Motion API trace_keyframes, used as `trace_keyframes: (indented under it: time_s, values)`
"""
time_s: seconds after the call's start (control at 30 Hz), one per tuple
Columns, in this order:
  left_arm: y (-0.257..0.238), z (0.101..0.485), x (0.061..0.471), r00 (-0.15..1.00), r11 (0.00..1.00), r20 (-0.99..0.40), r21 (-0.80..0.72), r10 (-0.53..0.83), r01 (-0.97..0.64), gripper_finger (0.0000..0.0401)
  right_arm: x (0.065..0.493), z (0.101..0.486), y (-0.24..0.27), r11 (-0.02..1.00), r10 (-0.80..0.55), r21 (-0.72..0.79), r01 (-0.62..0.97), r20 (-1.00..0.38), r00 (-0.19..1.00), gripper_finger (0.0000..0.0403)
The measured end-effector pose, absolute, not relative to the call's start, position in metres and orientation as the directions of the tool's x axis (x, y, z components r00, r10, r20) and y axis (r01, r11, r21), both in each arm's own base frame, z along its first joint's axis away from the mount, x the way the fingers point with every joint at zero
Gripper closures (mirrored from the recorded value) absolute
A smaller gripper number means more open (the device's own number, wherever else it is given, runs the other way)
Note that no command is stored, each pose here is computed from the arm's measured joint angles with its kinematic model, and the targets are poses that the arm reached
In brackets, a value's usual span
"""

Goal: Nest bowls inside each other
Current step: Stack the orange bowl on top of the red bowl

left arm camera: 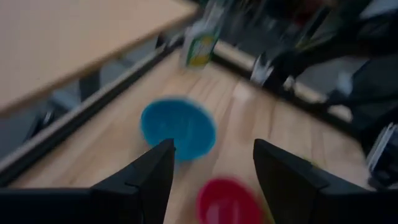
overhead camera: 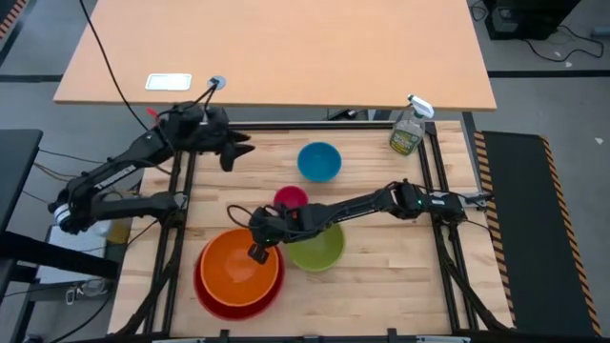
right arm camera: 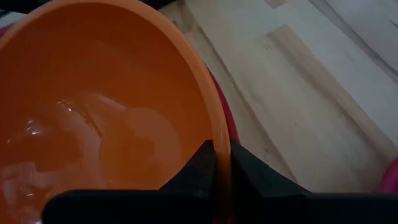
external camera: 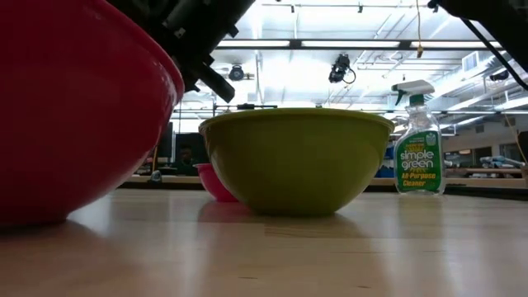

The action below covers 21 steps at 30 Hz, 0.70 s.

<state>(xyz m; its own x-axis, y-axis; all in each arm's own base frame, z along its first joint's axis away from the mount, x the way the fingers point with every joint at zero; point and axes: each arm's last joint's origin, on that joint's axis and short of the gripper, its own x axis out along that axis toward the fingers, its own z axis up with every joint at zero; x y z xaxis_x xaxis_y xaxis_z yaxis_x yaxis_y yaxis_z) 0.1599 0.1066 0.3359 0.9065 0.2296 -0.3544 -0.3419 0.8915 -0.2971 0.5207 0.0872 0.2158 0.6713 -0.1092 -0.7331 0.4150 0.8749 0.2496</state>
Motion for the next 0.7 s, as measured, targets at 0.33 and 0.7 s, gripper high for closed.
trace_keyframes:
  time_s: [0.33,0.7]
  values:
    - [0.072,0.351,0.219,0.997,0.928,0.047,-0.369,0.068,-0.046,0.018,0.519,0.212,0.068,0.86,-0.137,0.22,0.461,-0.77,0.623,0.0365]
    - [-0.015,0.343,0.231,0.996,0.935,0.053,-0.343,-0.076,0.089,0.018,0.52,0.212,0.06,0.874,-0.087,0.238,0.424,-0.782,0.618,0.0349]
